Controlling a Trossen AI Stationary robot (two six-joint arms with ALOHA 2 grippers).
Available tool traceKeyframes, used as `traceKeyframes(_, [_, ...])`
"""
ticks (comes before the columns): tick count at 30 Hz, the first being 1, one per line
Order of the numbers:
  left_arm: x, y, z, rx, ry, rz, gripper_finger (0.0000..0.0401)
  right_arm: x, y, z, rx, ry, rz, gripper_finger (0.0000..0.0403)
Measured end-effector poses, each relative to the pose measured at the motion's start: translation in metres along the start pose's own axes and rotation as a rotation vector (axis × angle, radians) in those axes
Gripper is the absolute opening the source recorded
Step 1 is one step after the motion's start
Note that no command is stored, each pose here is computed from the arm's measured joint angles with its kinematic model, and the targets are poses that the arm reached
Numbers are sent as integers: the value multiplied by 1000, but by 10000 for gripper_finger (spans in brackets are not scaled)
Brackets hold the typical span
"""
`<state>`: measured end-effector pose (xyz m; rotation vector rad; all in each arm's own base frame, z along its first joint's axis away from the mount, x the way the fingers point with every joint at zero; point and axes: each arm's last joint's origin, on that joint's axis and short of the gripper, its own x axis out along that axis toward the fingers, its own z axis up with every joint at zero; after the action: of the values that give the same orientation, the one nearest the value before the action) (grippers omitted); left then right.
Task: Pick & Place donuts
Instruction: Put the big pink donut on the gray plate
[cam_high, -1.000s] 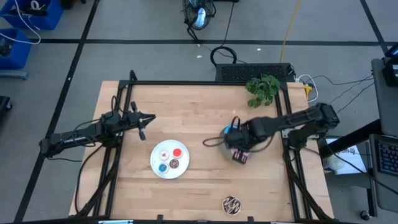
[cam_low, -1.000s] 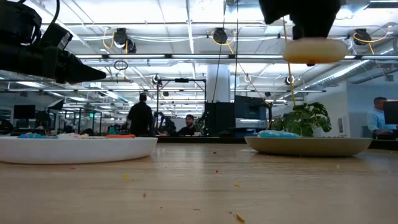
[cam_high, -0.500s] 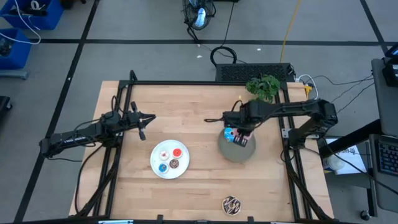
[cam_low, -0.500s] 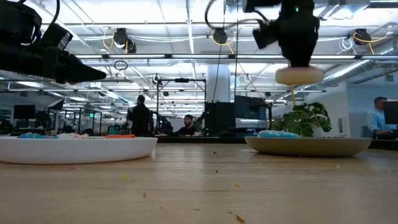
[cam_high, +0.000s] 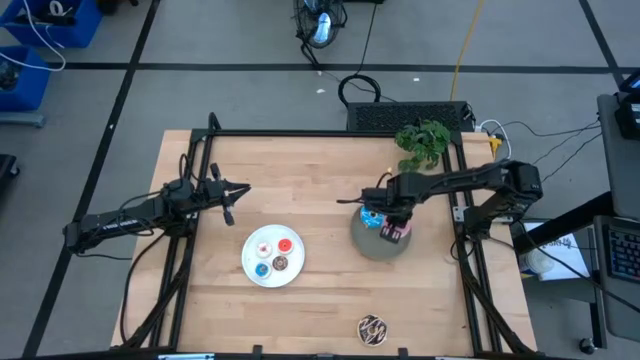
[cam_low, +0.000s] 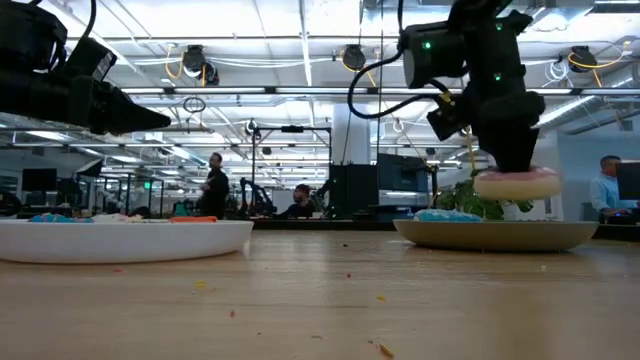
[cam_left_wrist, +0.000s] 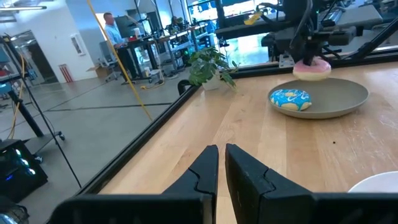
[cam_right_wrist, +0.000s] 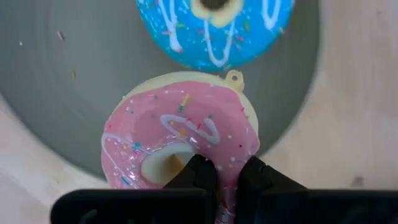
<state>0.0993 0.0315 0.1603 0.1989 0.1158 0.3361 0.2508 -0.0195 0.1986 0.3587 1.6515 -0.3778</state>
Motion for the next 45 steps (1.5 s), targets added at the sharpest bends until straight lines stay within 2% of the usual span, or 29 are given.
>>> traceKeyframes(18, [0, 0, 0, 1, 0, 0, 37, 39, -2, -5, 14, -48, 27, 12])
traceKeyframes(38, [0, 0, 0, -1, 1, 0, 37, 41, 1, 0, 20, -100, 70, 17])
traceKeyframes(41, [0, 0, 0, -1, 1, 0, 37, 41, 1, 0, 20, -98, 69, 27])
traceKeyframes(45, [0, 0, 0, -1, 1, 0, 37, 41, 1, 0, 10, -98, 69, 61])
